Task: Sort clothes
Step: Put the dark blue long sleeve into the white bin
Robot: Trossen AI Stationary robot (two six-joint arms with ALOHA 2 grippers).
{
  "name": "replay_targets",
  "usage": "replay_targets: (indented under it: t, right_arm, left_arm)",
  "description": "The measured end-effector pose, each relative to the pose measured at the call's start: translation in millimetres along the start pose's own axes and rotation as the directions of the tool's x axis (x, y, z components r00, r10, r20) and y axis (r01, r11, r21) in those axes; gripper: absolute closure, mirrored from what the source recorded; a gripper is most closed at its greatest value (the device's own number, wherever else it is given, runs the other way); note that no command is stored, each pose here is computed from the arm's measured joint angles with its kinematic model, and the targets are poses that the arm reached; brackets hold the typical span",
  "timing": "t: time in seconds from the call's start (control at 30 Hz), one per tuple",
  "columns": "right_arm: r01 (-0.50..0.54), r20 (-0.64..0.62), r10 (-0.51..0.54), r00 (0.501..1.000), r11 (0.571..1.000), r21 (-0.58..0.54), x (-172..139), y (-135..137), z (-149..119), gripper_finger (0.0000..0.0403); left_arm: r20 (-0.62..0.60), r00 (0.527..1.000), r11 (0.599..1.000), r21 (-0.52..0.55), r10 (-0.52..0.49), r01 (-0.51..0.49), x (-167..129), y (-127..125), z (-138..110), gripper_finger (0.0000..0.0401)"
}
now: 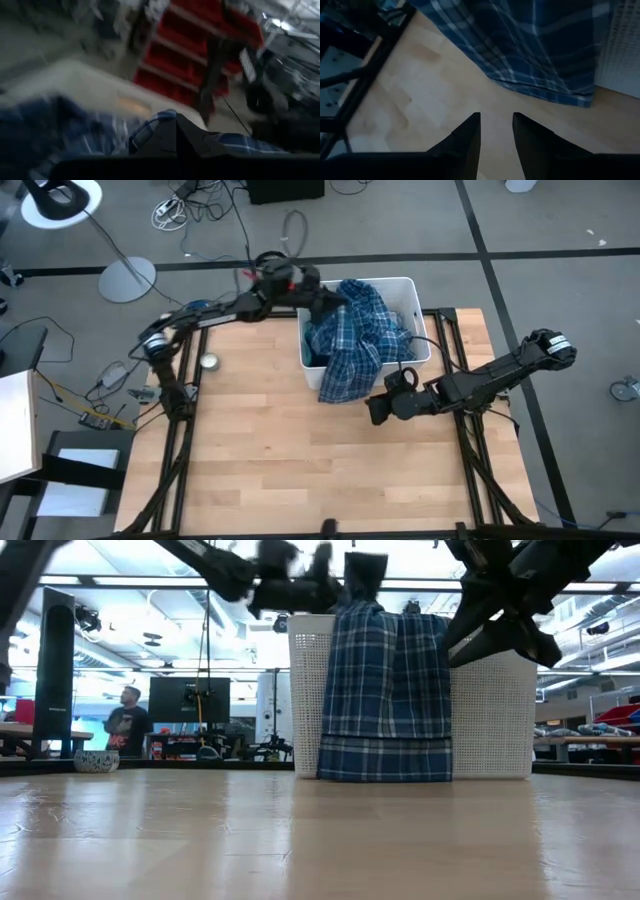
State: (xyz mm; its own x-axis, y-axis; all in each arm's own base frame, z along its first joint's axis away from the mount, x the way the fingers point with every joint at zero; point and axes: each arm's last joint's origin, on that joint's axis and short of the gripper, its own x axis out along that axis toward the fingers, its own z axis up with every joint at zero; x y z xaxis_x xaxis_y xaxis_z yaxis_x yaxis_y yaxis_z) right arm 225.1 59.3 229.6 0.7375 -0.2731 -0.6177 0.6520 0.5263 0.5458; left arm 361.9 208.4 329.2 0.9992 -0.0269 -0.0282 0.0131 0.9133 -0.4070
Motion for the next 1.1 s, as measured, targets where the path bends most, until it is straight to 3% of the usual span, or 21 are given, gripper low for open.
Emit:
replay_targets:
  t: [0.13,0.3,0.4,0.53,0.67,0.83,1.0,1.1]
  right_arm:
    - [-0.02,0.008,0.02,1.0,1.0,0.013,0.0,2.1,0.9,0.0288]
    - [-0.034,0.012,0.034,0.999,0.999,0.021,-0.2,3.6,1.2,0.0288]
    - [-0.038,0.013,0.038,0.999,0.999,0.023,-0.2,4.1,1.2,0.0288]
    - [-0.042,0.011,0.042,0.999,0.999,0.025,-0.3,4.4,1.2,0.0288]
    - [-0.043,0.005,0.043,0.999,0.999,0.018,-0.3,4.3,1.0,0.0288]
    - [-0.046,0.007,0.046,0.999,0.999,-0.018,-0.1,4.6,1.5,0.0288]
    - [-0.026,0.001,0.026,1.0,0.994,-0.105,0.1,2.5,0.9,0.0288]
    - [0.001,-0.009,-0.002,1.0,0.994,-0.108,0.1,-0.4,-0.2,0.0288]
  left_arm:
    - [-0.191,0.981,0.994,-0.111,-0.026,0.005,25.0,21.7,-34.0,0.0401]
    - [-0.324,0.938,0.97,-0.164,0.12,-0.181,37.3,49.9,-76.0,0.0401]
    - [-0.373,0.912,0.957,-0.159,0.171,-0.244,38.3,56.0,-85.6,0.0399]
    - [-0.428,0.882,0.963,-0.086,0.197,-0.256,36.7,57.0,-93.4,0.0385]
    - [-0.413,0.894,0.973,-0.068,0.174,-0.22,39.3,51.8,-81.4,0.0363]
    - [-0.361,0.93,0.993,-0.07,0.065,-0.096,46.3,37.7,-45.3,0.0338]
    - [-0.381,0.924,0.995,-0.095,-0.029,-0.008,46.3,22.0,-15.1,0.033]
    - [-0.408,0.913,0.999,-0.044,-0.015,-0.003,43.3,12.9,0.9,0.0329]
